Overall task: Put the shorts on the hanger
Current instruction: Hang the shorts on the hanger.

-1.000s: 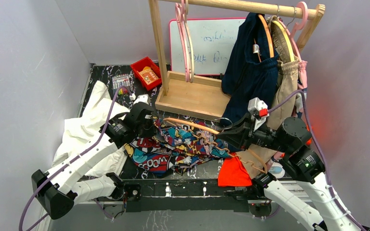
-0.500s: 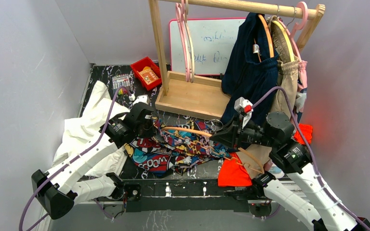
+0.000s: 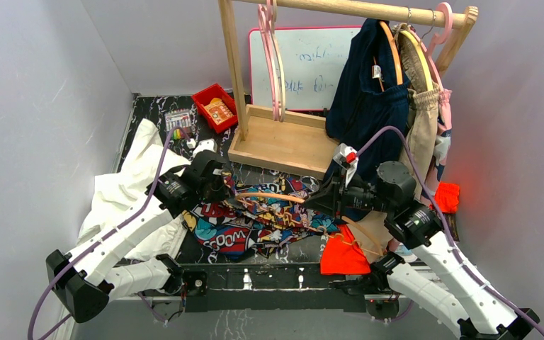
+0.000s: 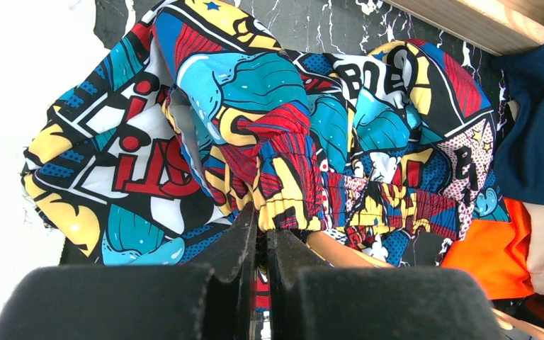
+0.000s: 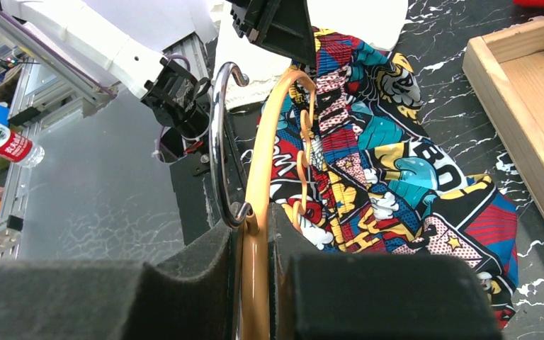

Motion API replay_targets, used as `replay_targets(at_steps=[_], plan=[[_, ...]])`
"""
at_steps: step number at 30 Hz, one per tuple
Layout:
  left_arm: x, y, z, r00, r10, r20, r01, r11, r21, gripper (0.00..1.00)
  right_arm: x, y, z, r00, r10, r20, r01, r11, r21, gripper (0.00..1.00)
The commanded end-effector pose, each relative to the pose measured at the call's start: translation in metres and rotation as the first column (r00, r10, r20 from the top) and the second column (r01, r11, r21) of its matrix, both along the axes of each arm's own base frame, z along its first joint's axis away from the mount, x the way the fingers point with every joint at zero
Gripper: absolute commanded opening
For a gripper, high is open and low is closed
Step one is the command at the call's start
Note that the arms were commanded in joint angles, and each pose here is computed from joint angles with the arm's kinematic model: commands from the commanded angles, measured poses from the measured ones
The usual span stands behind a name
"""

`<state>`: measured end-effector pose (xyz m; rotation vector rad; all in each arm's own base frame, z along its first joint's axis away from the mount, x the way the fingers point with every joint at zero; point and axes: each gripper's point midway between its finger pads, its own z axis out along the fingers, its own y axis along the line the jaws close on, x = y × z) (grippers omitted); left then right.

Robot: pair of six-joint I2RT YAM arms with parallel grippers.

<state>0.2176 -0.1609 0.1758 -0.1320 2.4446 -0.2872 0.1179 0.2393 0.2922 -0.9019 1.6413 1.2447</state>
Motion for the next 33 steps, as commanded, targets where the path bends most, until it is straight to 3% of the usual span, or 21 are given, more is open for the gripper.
replay_targets(at_steps=[1,11,24,33], plan=[[0.005,0.004,0.016,0.999,0.038,0.028,-0.037,0.999,-0.01,0.0,0.001,0.005,0.021,0.998,0.017,0.06,-0.021,0.997,0.069,0.0],[0.006,0.005,0.014,0.997,0.073,0.009,-0.073,0.997,0.0,0.0,0.004,0.01,0.014,0.999,0.029,0.044,-0.032,0.998,0.06,0.0],[0.008,0.0,0.02,0.997,0.076,0.006,-0.076,0.997,-0.026,0.0,0.017,0.025,-0.011,0.999,-0.027,0.044,0.029,0.998,-0.048,0.0],[0.011,-0.002,0.033,0.996,0.086,0.028,-0.085,0.995,-0.043,0.0,0.04,0.032,0.001,0.926,-0.3,0.23,0.331,0.937,-0.112,0.0]])
